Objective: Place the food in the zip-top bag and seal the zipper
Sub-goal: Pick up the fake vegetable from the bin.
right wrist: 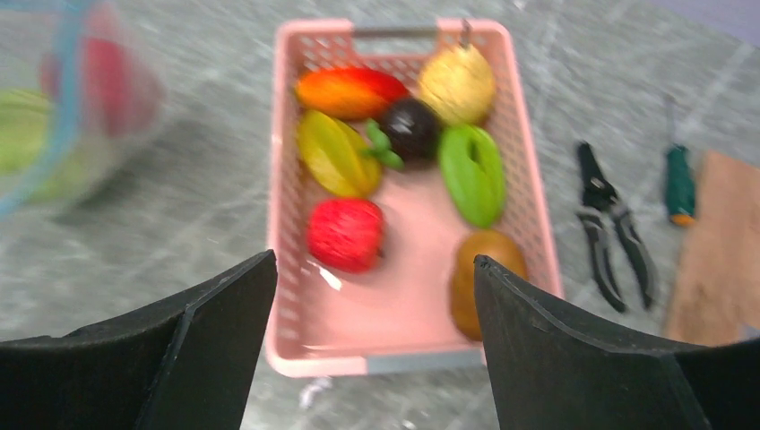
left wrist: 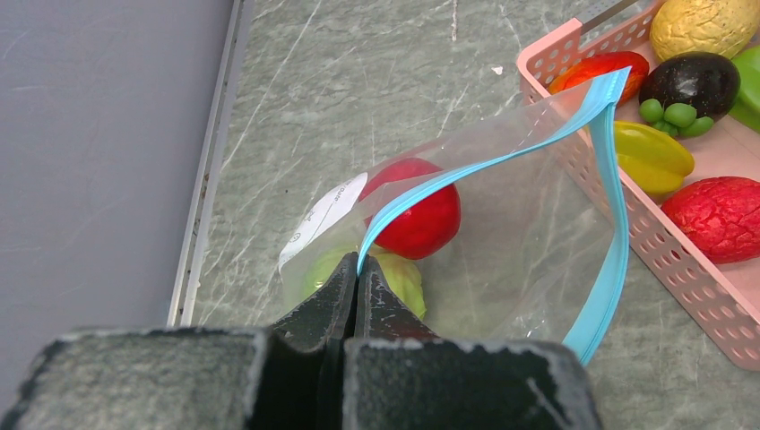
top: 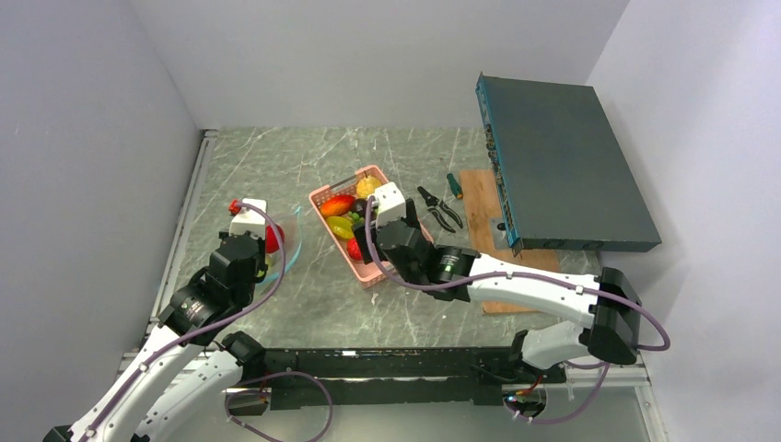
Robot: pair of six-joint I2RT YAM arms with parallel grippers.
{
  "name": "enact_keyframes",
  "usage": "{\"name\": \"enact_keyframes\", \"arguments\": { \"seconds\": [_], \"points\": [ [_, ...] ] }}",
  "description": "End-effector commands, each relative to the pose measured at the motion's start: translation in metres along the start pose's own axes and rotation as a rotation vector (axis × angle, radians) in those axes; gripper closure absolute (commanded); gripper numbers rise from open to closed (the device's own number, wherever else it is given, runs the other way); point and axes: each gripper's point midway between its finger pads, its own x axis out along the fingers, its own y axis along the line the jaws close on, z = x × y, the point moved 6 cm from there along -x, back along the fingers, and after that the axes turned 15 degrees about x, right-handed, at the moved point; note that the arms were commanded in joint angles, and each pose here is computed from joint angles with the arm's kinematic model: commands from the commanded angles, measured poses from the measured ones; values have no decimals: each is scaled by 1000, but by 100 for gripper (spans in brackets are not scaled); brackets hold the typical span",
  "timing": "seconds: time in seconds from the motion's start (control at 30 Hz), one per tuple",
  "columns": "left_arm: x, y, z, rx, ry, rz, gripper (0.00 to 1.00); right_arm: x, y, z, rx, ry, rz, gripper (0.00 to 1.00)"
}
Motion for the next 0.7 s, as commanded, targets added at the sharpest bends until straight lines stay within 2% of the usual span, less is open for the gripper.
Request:
{"name": "enact_keyframes", "arguments": {
  "seconds": [0.0, 0.2, 0.4, 0.67],
  "points": [
    [0, 3, 7, -18, -36, 22, 100, -3, -40, -19, -124, 36, -259, 18],
    [-1, 5, 6, -25, -36, 28, 100, 16, -69, -48, -257, 102, -540, 16],
    [0, 3, 6, -16, -27, 21, 100, 43, -73, -70, -333, 190, -636, 15],
    [-1, 5, 6, -24, -37, 29, 100, 71, -78, -84, -288, 262, -688, 16]
  ]
}}
